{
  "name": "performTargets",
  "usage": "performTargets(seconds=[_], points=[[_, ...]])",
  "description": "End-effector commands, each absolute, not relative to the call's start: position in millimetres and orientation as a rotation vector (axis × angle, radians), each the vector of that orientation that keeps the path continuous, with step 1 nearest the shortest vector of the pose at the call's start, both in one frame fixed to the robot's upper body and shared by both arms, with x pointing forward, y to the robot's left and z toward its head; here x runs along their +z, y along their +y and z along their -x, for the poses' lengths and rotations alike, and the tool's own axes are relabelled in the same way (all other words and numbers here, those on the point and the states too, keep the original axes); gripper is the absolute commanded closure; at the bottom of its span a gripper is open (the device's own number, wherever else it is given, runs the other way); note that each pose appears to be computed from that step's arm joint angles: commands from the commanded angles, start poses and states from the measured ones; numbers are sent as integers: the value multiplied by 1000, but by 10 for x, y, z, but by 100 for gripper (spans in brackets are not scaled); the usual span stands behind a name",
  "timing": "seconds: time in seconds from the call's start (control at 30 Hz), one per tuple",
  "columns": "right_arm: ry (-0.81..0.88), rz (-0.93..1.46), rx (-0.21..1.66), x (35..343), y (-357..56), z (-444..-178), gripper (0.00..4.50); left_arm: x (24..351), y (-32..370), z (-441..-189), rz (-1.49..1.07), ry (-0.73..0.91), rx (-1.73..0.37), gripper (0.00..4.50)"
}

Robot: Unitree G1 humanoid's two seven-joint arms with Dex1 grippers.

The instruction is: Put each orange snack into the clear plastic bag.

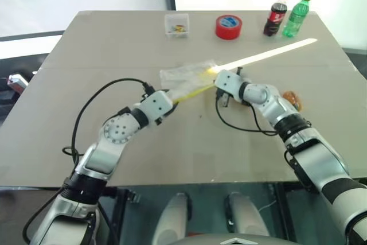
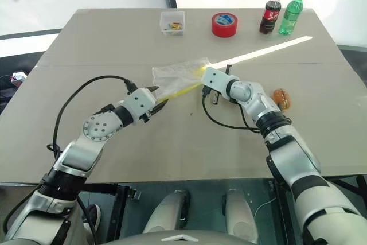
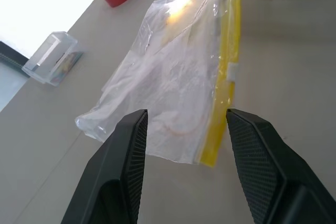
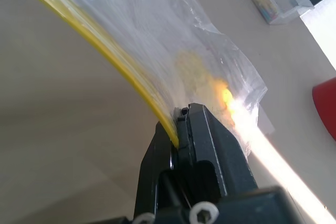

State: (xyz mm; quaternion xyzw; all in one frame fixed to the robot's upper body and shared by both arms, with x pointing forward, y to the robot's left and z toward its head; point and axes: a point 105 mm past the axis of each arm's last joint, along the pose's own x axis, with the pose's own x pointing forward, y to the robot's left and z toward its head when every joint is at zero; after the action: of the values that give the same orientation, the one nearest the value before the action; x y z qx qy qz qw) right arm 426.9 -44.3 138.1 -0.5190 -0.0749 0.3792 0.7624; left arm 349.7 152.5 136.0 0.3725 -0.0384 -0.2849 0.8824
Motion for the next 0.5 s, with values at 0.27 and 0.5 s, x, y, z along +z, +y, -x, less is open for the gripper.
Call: performTargets(seconds=[0.27, 0.5], points=[[-227, 1081, 802, 1649, -408, -4224, 450, 1313, 1382, -3527, -838, -161, -699, 199], [-223, 1081, 794, 1665, -429, -4226, 450, 1235, 1412, -3519, -915, -152, -727, 199]])
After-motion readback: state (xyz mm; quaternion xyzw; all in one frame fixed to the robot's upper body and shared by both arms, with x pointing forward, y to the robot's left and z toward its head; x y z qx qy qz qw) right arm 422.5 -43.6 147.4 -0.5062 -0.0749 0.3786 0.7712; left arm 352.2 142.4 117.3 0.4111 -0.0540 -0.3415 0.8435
